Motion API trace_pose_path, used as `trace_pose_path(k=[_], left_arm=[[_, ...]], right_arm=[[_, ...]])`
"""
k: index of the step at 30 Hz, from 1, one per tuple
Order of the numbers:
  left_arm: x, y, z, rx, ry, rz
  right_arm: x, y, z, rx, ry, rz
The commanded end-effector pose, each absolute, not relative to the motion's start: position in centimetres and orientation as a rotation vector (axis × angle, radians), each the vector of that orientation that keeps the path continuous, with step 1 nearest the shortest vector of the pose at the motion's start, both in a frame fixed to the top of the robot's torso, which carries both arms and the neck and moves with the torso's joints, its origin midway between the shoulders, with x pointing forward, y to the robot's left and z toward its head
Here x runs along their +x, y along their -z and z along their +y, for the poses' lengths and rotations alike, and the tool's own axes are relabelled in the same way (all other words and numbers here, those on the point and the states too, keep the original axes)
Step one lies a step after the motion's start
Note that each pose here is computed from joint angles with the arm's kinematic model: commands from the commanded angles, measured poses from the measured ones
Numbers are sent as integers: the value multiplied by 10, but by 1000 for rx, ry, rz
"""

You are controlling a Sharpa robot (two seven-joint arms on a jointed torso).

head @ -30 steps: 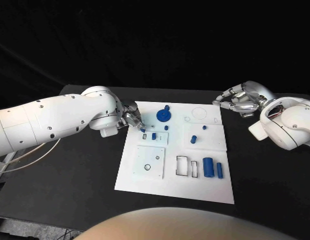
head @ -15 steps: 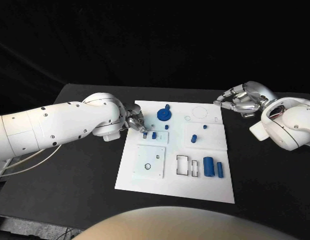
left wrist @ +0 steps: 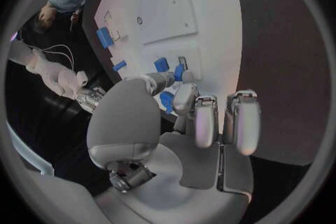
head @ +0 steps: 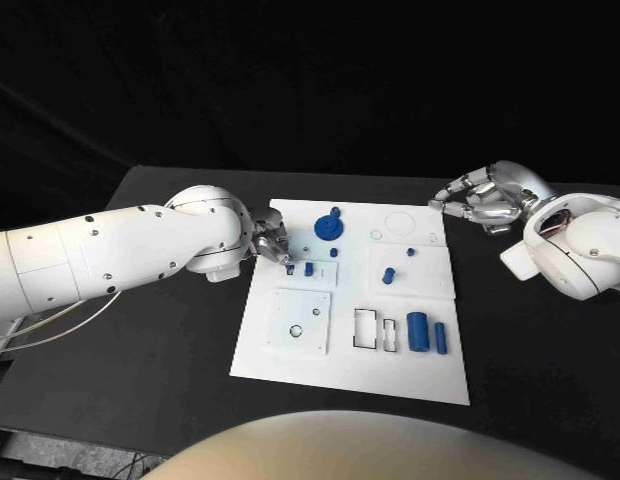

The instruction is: Assemble the parts on the task board

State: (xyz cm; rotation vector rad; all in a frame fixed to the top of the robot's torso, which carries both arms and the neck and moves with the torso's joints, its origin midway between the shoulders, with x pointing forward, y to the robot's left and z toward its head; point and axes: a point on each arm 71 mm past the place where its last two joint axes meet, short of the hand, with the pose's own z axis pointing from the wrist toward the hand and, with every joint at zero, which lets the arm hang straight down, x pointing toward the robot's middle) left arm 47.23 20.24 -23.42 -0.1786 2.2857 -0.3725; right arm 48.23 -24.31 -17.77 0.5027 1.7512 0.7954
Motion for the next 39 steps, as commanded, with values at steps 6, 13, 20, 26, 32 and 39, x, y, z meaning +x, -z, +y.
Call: trace_pose_path(k=[6, 13, 20, 26, 32, 39], left_arm=[[470, 238, 202, -158, 342, 2310], [468, 241, 202, -152, 339, 2324], [466, 243, 200, -143, 341, 2337], [464, 243, 199, -136, 344, 2348], [464, 244, 199, -136, 344, 2351], [463, 244, 199, -138, 343, 2356]], right_arm=[[482, 178, -242, 489, -801, 1762], [482, 179, -242, 489, -801, 1763], [482, 179, -242, 490, -801, 1763], [482, 179, -242, 490, -800, 1763], [482, 179, -242, 490, -800, 1762], [482, 179, -243, 491, -800, 1761]])
